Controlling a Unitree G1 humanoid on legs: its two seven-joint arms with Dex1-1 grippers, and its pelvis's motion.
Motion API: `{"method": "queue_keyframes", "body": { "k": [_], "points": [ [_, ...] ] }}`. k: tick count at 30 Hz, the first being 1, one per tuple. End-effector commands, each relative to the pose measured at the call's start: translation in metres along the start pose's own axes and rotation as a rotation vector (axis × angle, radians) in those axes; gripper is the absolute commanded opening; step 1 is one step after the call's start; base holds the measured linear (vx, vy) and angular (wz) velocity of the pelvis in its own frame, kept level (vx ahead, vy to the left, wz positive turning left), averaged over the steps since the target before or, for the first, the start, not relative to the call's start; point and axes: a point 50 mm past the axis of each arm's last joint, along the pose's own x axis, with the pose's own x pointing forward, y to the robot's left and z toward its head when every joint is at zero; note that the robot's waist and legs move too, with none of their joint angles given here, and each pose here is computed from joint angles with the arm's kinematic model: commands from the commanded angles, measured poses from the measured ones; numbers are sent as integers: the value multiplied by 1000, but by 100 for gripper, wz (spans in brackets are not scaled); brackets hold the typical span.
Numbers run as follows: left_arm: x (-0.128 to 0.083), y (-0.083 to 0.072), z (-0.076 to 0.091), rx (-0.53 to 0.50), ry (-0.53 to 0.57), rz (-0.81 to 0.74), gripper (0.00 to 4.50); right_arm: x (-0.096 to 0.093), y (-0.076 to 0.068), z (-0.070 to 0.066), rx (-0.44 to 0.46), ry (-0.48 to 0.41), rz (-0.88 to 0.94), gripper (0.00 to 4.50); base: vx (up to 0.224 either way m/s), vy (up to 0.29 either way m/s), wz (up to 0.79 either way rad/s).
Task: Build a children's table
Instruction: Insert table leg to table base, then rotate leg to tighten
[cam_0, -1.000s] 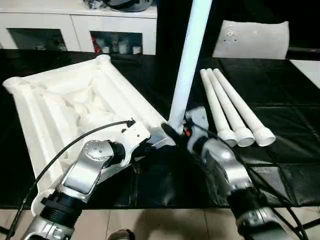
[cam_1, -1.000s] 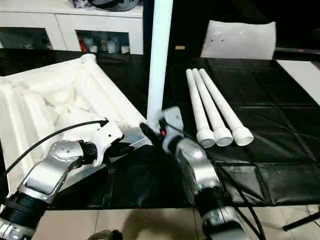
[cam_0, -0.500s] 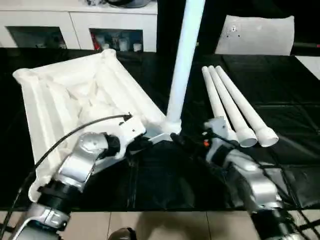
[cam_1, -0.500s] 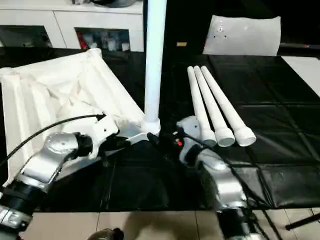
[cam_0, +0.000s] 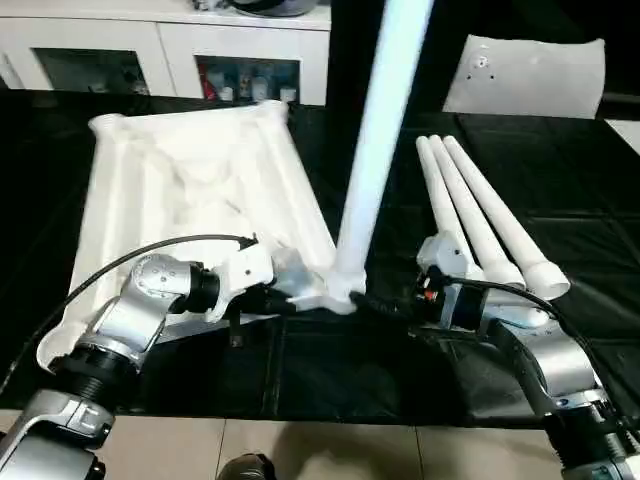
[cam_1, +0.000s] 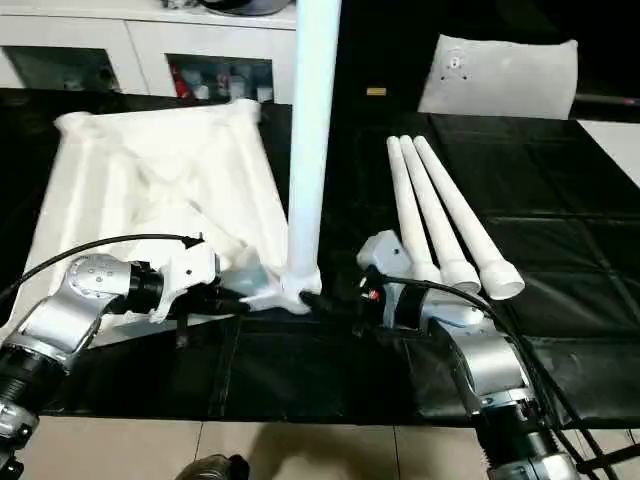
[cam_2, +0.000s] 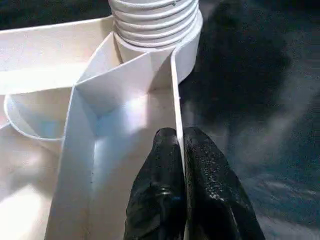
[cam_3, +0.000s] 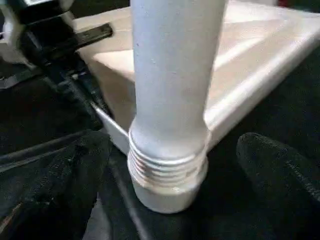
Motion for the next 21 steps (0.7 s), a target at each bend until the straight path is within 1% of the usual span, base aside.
{"method": "queue_keyframes", "body": {
  "k": [1, 4, 5, 8, 9, 10, 13, 16, 18, 19, 20, 21],
  "points": [
    [10, -10, 0, 48, 37, -161, 0, -3, -3, 1, -35, 39, 59, 447, 0, 0, 0],
    [10, -10, 1, 70, 47, -204, 0, -3, -5, 1, -41, 57, 122, 447, 0, 0, 0],
    [11, -10, 2, 78, 50, -225, 0, -2, -6, 1, -40, 65, 138, 420, 0, 0, 0],
    [13, -11, 4, 106, 61, -266, 0, 3, -6, 0, -43, 80, 179, 420, 0, 0, 0],
    [13, -11, 4, 107, 61, -269, 0, 3, -6, 0, -41, 81, 186, 395, 0, 0, 0],
    [14, -10, 5, 112, 64, -271, 0, 4, -5, 0, -44, 82, 203, 395, 0, 0, 0],
    [16, -9, 6, 120, 65, -275, 0, 6, -3, 0, -44, 88, 243, 374, 0, 0, 0],
    [18, -7, 6, 124, 69, -272, 0, 8, -2, -1, -45, 93, 270, 335, 0, 0, 0],
    [18, -6, 6, 126, 73, -270, 0, 10, -1, -3, -49, 99, 285, 329, 0, 0, 0],
    [18, -5, 6, 126, 74, -270, 0, 10, -1, -3, -49, 102, 289, 306, 0, 0, 0],
    [17, -5, 6, 127, 76, -270, 0, 11, -1, -3, -50, 101, 290, 306, 0, 0, 0],
    [17, -4, 6, 127, 77, -270, 0, 11, -1, -3, -49, 101, 291, 291, 0, 0, 0]
  ]
}}
